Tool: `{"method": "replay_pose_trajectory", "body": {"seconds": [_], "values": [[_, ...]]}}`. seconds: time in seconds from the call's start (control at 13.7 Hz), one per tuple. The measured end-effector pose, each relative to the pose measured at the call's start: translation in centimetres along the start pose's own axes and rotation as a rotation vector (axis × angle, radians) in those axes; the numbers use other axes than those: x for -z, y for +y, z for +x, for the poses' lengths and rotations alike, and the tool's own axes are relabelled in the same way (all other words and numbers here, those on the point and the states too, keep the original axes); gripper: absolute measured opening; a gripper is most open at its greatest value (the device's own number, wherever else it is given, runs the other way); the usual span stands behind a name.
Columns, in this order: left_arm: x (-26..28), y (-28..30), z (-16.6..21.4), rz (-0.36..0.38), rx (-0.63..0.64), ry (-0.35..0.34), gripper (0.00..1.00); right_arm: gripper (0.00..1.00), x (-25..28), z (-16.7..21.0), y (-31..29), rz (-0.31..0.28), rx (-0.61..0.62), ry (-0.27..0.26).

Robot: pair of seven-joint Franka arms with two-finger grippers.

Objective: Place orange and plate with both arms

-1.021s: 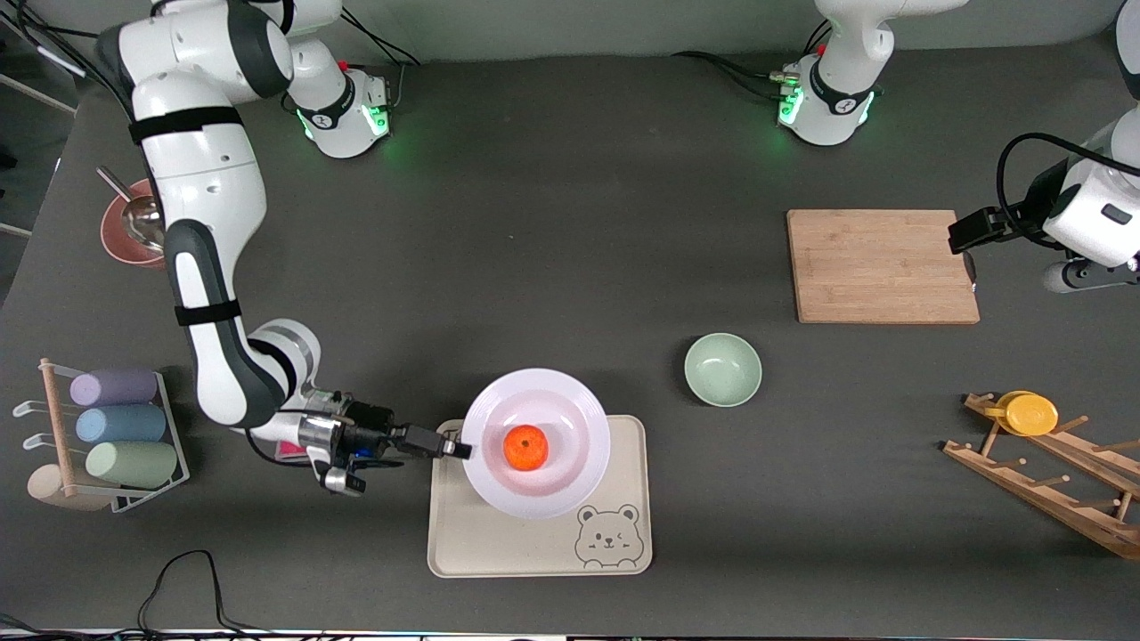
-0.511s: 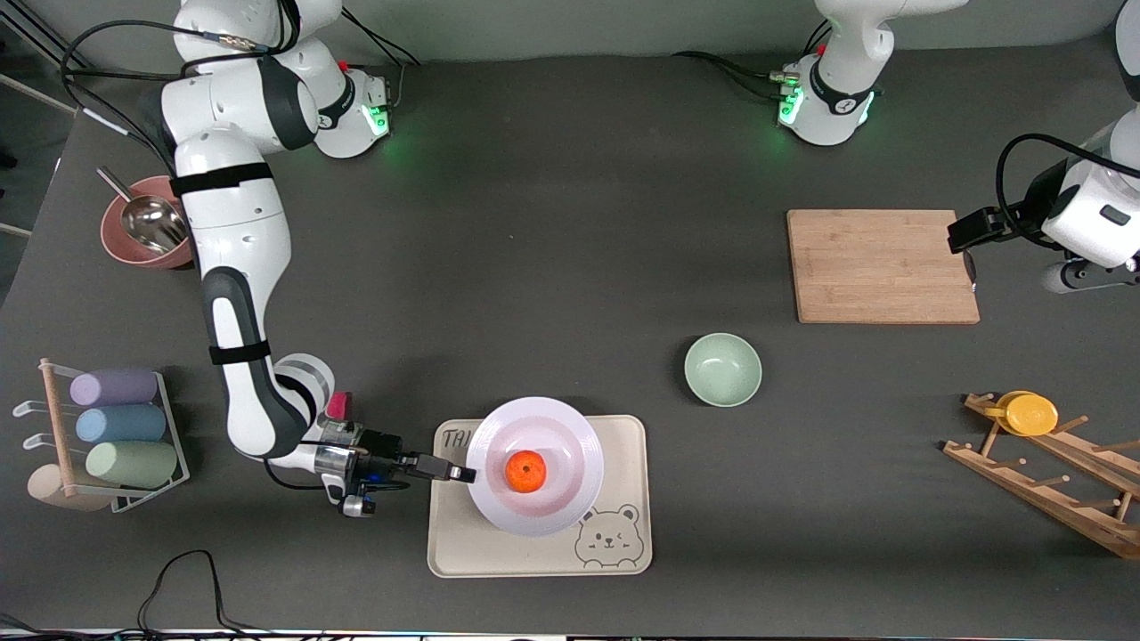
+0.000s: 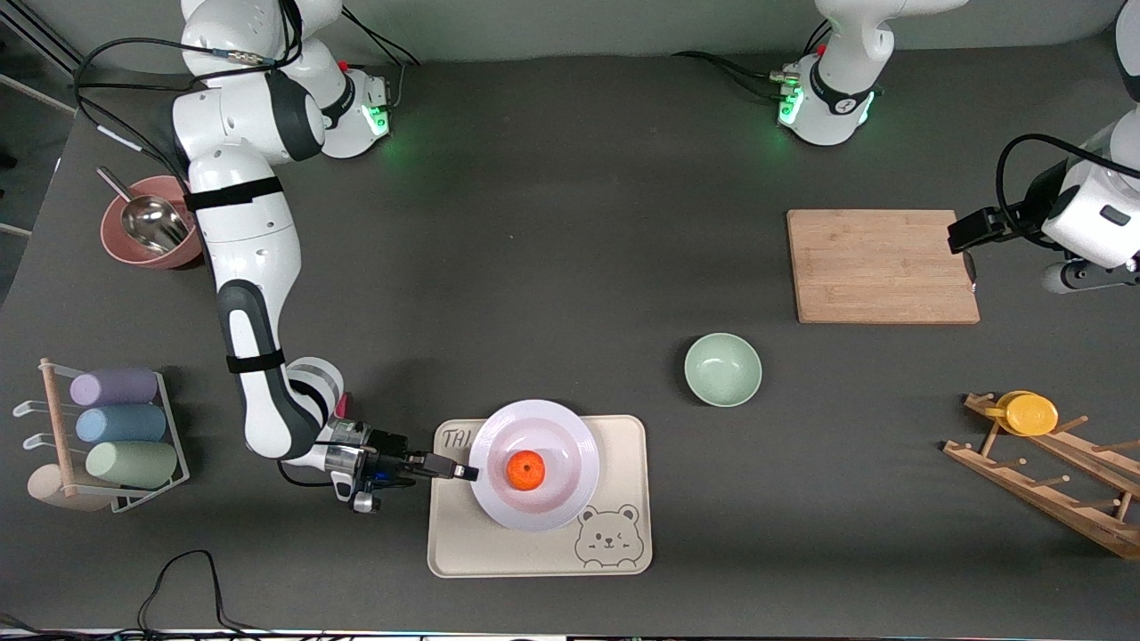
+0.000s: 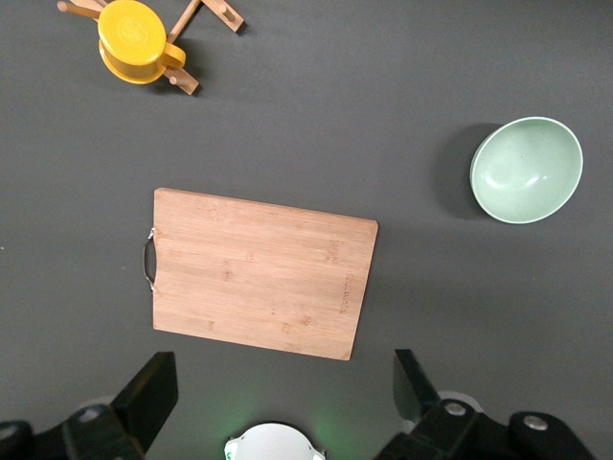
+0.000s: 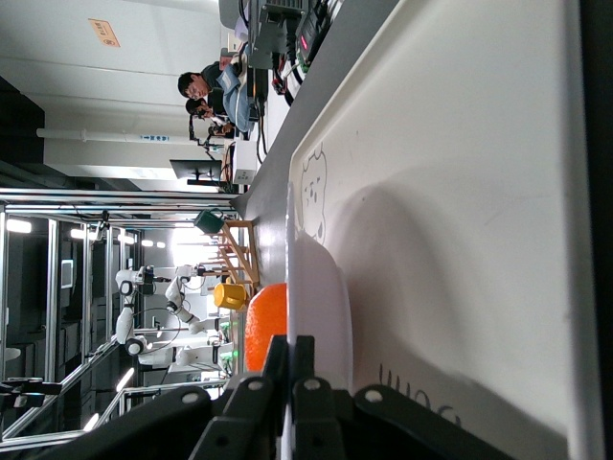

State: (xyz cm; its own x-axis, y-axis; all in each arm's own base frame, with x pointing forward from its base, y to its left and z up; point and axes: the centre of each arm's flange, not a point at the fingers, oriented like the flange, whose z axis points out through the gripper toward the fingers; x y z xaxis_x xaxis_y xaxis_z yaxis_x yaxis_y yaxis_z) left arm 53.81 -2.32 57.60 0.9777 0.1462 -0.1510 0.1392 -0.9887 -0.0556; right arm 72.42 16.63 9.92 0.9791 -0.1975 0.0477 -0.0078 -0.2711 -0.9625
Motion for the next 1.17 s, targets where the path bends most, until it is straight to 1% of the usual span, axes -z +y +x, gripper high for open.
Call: {"method": "replay_pose_trajectory", "body": {"seconds": [0.07, 0.15, 0.22, 0.36, 0.44, 0.51, 0.66, 0.73, 0.95, 1.02, 1.09, 1.17], "values": [[0.0, 0.0, 0.0, 0.000, 0.000, 0.000, 1.00, 0.21, 0.0, 0.0, 0.1, -0.001, -0.001, 0.000], [0.0, 0.0, 0.0, 0.000, 0.001, 0.000, 1.00, 0.30, 0.0, 0.0, 0.1, -0.001, -0.001, -0.001], [0.0, -0.1, 0.0, 0.000, 0.001, 0.000, 1.00, 0.43, 0.0, -0.1, 0.2, -0.006, 0.001, -0.005], [0.0, -0.2, 0.0, 0.000, 0.003, -0.001, 1.00, 0.64, 0.0, 0.0, 0.0, -0.025, 0.019, -0.021], [0.0, -0.2, 0.1, 0.000, 0.004, -0.001, 1.00, 0.71, 0.1, 0.2, -0.3, -0.047, 0.039, -0.039], [0.0, -0.2, 0.1, -0.001, 0.005, -0.001, 1.00, 0.71, 0.3, 0.4, -0.5, -0.069, 0.056, -0.055], [0.0, -0.3, 0.1, -0.001, 0.005, -0.001, 1.00, 0.71, 1.2, 1.0, -1.0, -0.109, 0.079, -0.071], [0.0, -0.3, 0.1, -0.001, 0.005, -0.001, 1.00, 0.71, 2.0, 1.3, -1.2, -0.146, 0.076, -0.081], [0.0, -0.3, 0.1, -0.001, 0.005, -0.001, 1.00, 0.71, 5.1, 2.8, -3.8, -0.312, 0.050, -0.137], [0.0, -0.3, 0.1, -0.001, 0.005, -0.001, 1.00, 0.74, 6.3, 3.4, -5.6, -0.373, 0.058, -0.156], [-0.1, -0.3, 0.1, -0.001, 0.006, -0.001, 1.00, 0.74, 7.6, 3.7, -7.6, -0.431, 0.084, -0.181], [-0.1, -0.3, 0.1, 0.000, 0.006, -0.003, 1.00, 0.81, 8.8, 3.8, -9.6, -0.487, 0.114, -0.214]]}}
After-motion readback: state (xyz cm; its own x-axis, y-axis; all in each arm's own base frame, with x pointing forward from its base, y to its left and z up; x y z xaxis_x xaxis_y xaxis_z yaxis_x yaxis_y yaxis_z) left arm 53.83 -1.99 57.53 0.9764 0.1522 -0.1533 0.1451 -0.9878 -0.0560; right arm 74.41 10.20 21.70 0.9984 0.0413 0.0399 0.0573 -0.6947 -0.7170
